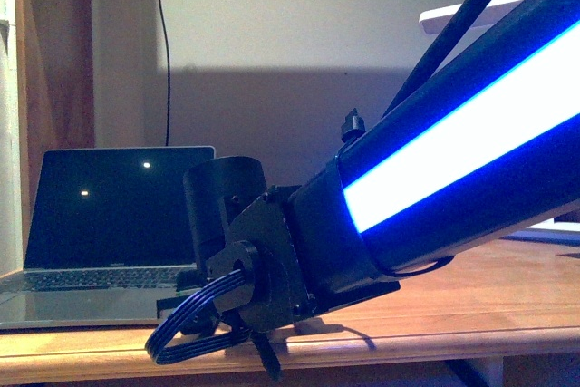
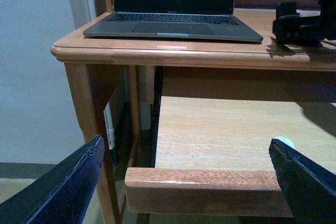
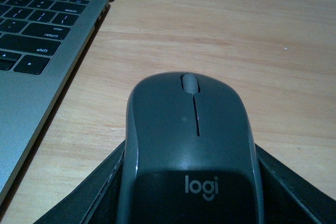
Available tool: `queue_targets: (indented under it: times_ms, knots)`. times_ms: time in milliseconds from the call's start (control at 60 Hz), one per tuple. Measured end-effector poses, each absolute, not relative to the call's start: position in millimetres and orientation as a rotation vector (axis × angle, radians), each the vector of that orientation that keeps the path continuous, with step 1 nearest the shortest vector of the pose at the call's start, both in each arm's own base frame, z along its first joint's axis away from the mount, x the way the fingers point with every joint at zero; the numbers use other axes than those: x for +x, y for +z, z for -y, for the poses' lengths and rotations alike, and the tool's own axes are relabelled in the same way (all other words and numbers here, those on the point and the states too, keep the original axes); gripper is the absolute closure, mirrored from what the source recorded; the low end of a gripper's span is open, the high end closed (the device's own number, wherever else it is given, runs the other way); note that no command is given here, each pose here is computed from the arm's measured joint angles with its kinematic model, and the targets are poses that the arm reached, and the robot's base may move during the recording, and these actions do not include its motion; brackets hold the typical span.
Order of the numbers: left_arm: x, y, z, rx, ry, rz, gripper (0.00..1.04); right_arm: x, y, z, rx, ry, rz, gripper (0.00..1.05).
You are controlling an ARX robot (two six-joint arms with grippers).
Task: Place mouse
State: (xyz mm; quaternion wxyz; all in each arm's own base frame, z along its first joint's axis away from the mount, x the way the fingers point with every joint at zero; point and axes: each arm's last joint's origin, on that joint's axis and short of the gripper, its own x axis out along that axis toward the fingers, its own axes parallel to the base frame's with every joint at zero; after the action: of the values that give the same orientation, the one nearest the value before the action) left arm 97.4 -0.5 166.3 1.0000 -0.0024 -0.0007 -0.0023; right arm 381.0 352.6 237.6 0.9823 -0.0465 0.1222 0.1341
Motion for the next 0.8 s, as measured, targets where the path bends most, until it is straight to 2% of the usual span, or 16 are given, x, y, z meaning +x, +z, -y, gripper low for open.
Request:
queue_targets:
  times_ms: [67, 217, 333, 433, 800]
  knots:
    - [97, 166, 0, -0.005, -0.005, 0.001, 0.08, 379, 240, -351, -0.075, 0.293, -0.238, 0.06]
    - [97, 166, 0, -0.005, -0.005, 0.002, 0.08, 366, 255, -333, -0.029, 0.373, -0.205, 0.07]
    - [97, 166, 0, -0.005, -0.005, 0.001, 0.08, 341, 288, -285, 0.053, 0.476, -0.152, 0.07]
    - [97, 166, 0, -0.005, -0.005, 0.001, 0.08, 323, 297, -248, 0.085, 0.545, -0.143, 0.07]
    - [97, 166, 0, -0.005, -0.005, 0.001, 0.08, 239, 262, -129, 0.125, 0.800, -0.260, 0.07]
